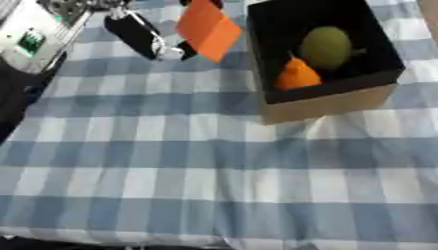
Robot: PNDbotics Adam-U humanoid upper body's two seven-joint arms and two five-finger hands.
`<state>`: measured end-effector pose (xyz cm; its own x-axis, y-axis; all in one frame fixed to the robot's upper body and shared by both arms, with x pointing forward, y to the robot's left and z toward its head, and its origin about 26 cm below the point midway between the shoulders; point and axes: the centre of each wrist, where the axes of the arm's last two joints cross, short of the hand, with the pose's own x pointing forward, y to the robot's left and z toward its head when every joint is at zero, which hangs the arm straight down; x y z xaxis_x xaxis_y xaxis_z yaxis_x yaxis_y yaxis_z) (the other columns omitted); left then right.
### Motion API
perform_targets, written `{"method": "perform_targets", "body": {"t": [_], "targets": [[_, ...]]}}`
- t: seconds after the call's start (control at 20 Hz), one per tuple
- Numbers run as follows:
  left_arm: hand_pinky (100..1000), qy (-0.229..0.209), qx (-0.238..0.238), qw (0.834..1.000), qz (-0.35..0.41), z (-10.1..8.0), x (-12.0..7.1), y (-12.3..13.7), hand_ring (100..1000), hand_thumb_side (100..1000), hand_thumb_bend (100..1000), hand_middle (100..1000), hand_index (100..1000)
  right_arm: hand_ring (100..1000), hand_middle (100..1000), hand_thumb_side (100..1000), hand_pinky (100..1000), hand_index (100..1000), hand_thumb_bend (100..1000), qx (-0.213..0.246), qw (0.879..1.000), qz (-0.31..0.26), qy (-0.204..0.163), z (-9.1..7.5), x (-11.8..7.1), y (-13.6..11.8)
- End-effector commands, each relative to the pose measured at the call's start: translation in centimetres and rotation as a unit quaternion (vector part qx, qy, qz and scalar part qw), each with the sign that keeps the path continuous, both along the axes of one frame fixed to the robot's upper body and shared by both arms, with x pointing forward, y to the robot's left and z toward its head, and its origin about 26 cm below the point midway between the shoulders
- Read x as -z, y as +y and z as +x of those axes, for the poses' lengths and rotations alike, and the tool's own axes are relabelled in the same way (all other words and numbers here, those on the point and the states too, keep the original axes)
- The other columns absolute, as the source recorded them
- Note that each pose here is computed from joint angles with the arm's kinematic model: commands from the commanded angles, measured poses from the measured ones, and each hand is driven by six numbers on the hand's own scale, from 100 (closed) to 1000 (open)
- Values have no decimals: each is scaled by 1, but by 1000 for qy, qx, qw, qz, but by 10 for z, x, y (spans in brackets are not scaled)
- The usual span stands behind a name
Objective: Pick up objects on the table and place them in the box.
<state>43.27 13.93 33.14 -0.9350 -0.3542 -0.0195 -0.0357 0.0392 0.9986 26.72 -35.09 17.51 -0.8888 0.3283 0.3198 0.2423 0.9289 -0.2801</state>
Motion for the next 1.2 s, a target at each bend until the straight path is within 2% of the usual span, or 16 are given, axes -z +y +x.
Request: {"method": "perform_targets", "body": {"t": [0.05, 0.2, 0.35, 0.65, 0.9, 0.95, 1.0, 1.1, 1.2], "targets": [[626, -2, 3, 1000, -15, 14, -10, -12, 619, 215, 100, 542, 677, 1000, 394, 470, 940, 911, 100, -7, 1000, -12, -15, 0, -10, -1], [629, 4, 10, 999, -30, 24, -12, -31, 620, 219, 100, 547, 680, 1000, 396, 470, 940, 911, 100, -11, 1000, -11, -18, 1, -11, -1], [630, 12, 5, 999, -38, 35, -6, -49, 621, 220, 100, 548, 680, 1000, 399, 470, 940, 910, 100, -18, 1000, -9, -21, 2, -13, 1], [631, 10, -27, 999, -21, 54, 24, -65, 621, 203, 100, 544, 679, 1000, 400, 470, 941, 911, 100, -30, 999, -5, -24, 5, -17, 5], [633, -4, -54, 998, -25, 61, 43, -67, 625, 179, 100, 545, 683, 1000, 399, 470, 942, 912, 100, -36, 999, -3, -26, 7, -19, 6], [640, -7, -61, 998, -26, 62, 46, -67, 633, 195, 100, 553, 695, 1000, 399, 470, 942, 912, 100, -36, 999, -3, -26, 7, -19, 7], [655, -10, -65, 997, -26, 63, 48, -67, 655, 261, 100, 581, 738, 1000, 399, 470, 942, 912, 100, -37, 999, -2, -26, 7, -20, 7], [718, -16, -64, 997, -27, 64, 52, -68, 739, 352, 100, 700, 855, 1000, 398, 470, 942, 912, 100, -38, 999, -2, -25, 7, -20, 7], [776, -29, -51, 998, -33, 63, 51, -69, 805, 484, 179, 791, 923, 1000, 397, 470, 942, 912, 100, -37, 999, -2, -25, 7, -20, 7]]}}
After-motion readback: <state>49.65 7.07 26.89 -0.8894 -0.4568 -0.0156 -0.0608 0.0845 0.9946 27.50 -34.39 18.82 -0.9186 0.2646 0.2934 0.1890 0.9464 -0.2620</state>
